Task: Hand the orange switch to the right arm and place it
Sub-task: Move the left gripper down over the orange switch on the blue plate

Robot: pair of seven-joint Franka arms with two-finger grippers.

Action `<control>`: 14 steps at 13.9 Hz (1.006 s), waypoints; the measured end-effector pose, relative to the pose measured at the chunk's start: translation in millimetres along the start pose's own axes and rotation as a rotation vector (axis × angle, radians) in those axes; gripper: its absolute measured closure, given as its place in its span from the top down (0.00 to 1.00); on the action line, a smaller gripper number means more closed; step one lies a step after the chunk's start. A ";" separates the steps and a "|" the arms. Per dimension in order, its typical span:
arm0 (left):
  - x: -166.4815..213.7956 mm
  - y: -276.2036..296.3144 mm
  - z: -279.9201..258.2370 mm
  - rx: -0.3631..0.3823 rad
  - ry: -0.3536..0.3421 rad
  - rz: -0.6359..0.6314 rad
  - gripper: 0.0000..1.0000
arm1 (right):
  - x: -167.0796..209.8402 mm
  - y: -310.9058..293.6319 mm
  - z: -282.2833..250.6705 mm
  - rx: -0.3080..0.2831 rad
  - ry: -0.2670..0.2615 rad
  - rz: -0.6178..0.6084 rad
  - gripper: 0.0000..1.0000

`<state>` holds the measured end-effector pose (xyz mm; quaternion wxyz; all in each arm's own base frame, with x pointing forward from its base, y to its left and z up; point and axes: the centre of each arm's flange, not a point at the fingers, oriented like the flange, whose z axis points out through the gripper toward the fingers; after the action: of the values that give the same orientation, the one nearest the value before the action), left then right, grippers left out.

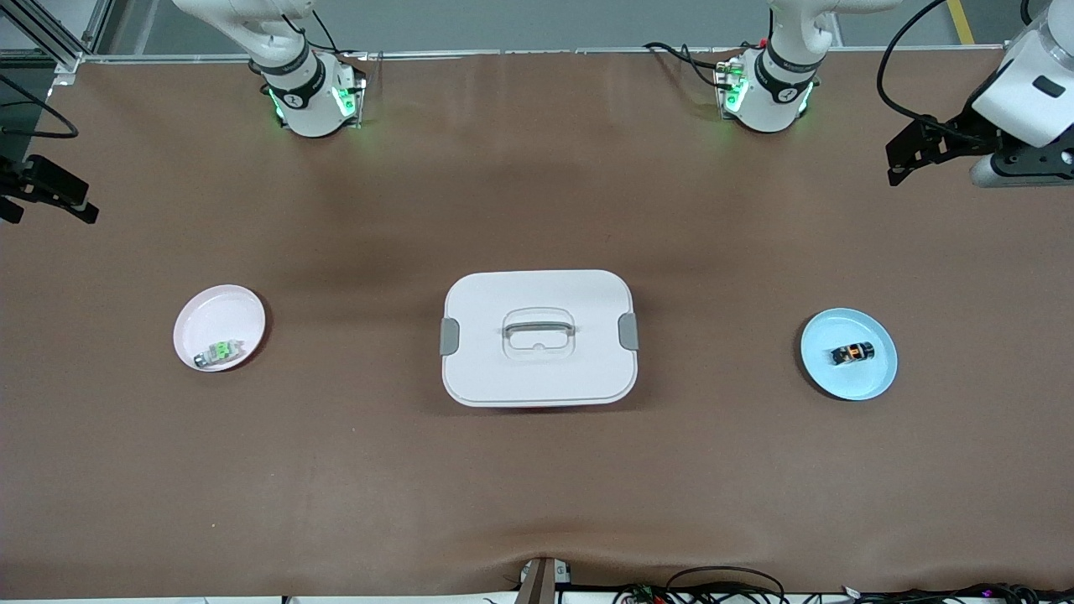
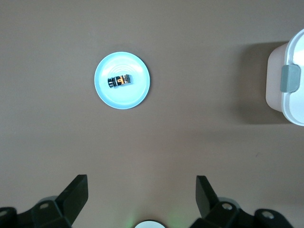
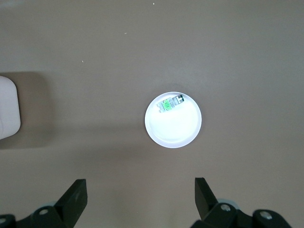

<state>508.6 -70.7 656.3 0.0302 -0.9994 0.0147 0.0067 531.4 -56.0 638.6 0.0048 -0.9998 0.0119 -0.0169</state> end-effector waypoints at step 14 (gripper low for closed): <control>35.0 -56.0 68.7 -0.005 -0.079 -0.093 1.00 | 0.0 -0.1 0.3 0.000 -0.001 0.000 1.00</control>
<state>544.4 -11.6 590.6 0.0288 -0.9980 -0.0328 0.0448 531.4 -55.9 638.3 0.0049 -0.9998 0.0117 -0.0165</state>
